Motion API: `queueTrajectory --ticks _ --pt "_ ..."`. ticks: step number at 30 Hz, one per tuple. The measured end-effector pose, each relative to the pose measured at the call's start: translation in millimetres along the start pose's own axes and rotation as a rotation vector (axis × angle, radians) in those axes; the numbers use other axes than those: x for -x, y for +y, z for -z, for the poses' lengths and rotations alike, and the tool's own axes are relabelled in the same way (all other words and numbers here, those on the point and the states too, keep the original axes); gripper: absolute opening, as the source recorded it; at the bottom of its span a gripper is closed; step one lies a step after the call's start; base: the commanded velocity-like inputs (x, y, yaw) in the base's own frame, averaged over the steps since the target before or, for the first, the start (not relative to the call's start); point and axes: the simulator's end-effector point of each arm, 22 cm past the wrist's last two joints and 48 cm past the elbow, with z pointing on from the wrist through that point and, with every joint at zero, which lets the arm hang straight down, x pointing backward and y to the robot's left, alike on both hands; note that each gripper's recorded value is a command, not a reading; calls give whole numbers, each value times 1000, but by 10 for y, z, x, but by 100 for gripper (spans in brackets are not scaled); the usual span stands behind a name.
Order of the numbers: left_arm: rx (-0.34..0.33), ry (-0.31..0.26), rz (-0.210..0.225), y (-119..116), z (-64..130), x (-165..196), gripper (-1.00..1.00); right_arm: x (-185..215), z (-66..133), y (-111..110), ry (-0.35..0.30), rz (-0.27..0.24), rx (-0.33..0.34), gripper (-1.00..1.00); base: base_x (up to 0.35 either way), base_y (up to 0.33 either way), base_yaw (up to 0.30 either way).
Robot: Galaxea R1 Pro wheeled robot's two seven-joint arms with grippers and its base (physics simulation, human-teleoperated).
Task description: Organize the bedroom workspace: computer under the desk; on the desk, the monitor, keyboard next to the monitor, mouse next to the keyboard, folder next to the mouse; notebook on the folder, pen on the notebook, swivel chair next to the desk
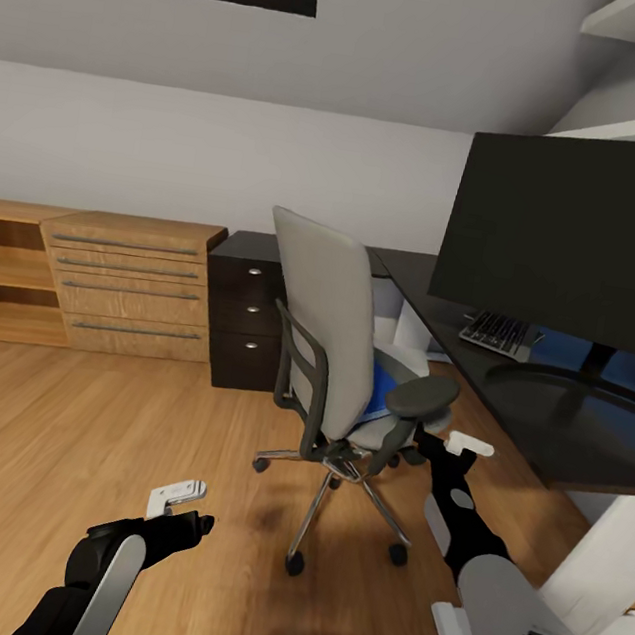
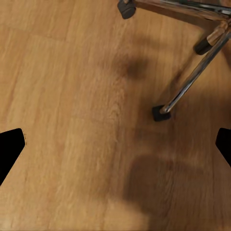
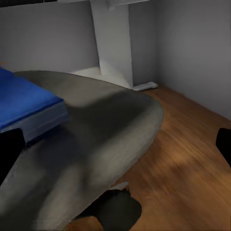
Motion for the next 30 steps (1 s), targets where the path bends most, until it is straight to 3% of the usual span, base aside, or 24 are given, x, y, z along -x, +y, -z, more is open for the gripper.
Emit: queueTrajectory --ticks 7,30 --pt "-2 -6 0 -10 23 20 100 6 51 244 0 -20 28 100 0 0 196" --pt "-13 -22 -3 -51 88 68 100 150 98 341 -19 -34 39 100 0 0 204"
